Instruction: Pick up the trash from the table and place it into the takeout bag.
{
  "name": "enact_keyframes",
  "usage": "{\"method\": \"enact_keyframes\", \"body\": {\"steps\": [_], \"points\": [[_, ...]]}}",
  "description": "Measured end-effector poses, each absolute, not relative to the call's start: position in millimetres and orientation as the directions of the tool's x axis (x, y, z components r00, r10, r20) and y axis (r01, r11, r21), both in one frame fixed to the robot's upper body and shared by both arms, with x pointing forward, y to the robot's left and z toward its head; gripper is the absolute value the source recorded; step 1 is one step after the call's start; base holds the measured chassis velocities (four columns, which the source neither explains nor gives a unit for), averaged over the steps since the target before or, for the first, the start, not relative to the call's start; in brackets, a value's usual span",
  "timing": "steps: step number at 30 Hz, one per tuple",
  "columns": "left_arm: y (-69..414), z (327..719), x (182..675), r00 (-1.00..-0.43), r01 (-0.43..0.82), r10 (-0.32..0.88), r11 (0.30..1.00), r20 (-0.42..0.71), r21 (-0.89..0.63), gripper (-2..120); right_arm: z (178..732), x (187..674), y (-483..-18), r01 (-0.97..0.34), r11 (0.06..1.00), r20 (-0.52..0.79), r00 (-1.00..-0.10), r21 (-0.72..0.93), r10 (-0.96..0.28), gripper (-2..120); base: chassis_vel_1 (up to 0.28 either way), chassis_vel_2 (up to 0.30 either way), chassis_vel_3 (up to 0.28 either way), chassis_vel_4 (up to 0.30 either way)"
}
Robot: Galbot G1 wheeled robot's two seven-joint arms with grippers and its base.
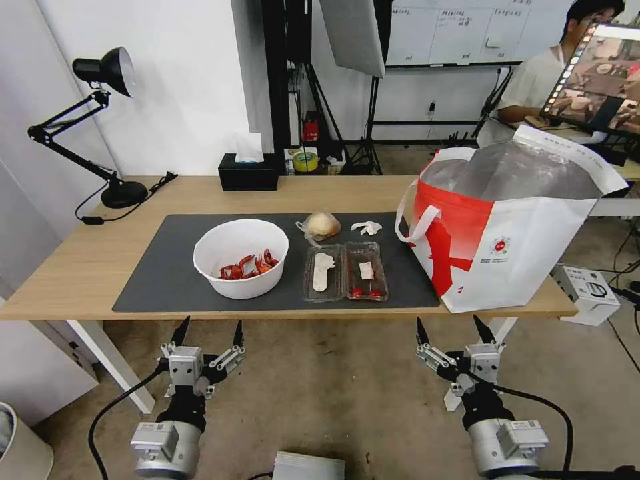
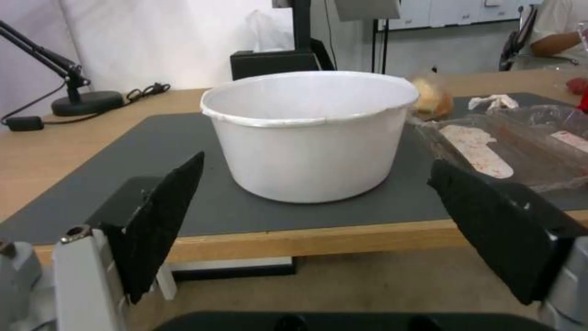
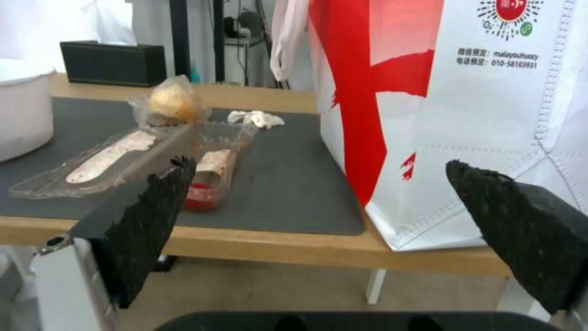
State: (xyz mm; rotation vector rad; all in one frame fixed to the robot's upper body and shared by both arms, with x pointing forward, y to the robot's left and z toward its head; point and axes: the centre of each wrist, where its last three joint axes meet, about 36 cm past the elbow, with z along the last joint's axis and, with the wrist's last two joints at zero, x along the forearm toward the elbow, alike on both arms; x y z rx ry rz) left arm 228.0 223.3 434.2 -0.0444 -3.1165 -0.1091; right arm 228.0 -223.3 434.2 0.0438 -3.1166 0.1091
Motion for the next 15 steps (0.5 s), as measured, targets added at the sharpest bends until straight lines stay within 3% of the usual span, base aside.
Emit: {"method": "enact_keyframes", "body": {"steps": [15], "points": [[223.3,434.2,228.0,-0.999,0.029,0.028,0.997,0.024,0.07,100,434.2,228.0,-223.3,-0.029,0.997,0.024,-0.999,-0.07,-0.027,100,0.0,0.0,0.0,0.0]]}}
